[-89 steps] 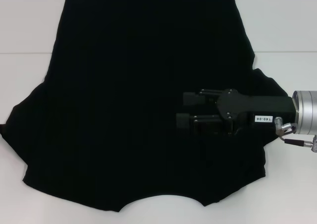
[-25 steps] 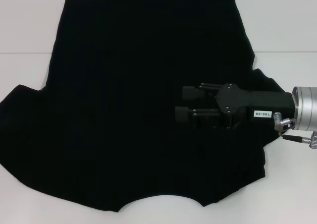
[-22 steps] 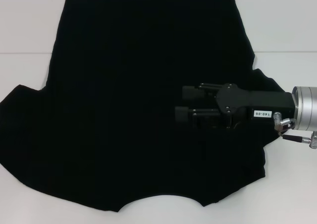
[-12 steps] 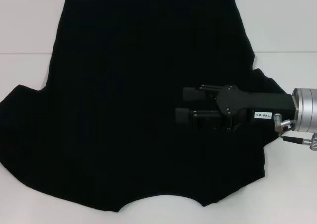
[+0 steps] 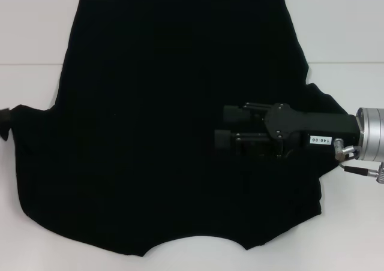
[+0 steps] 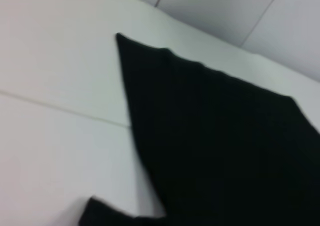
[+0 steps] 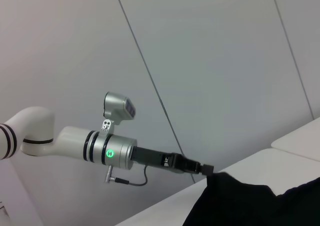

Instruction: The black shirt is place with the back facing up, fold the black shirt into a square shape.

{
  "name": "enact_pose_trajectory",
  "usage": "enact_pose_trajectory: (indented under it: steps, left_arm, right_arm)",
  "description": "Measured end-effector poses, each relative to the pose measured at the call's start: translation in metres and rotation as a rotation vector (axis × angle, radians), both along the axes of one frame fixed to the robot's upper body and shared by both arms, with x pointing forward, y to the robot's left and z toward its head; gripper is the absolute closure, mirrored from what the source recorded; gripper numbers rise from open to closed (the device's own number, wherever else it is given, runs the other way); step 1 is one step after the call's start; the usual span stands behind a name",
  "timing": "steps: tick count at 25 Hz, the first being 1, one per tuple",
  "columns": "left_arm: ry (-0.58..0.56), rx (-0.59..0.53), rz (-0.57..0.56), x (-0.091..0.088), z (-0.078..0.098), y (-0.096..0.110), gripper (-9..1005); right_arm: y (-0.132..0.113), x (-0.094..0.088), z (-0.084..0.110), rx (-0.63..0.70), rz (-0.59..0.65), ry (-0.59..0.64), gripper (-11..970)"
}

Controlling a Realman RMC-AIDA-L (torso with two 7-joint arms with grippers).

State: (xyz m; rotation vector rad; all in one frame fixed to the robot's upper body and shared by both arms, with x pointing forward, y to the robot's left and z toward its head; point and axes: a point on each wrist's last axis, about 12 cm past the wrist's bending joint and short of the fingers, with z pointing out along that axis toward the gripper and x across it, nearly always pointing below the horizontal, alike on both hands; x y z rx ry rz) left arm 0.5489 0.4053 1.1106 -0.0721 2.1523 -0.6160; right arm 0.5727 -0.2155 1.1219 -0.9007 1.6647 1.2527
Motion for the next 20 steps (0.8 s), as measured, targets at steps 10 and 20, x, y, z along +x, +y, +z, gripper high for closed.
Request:
enact_pose_trajectory:
  steps: [10,20]
  left_arm:
    - [-0.098,-0.061,-0.166,0.017,0.011,-0.035,912]
    - [-0.071,-0.026,-0.486,0.040,-0.014,-0.130,899]
  right_arm:
    - [-0.002,0.000,0.001,0.004,-0.005,-0.001,123]
    - [-0.004,0.000,0.001,0.007,-0.011,-0.001,124]
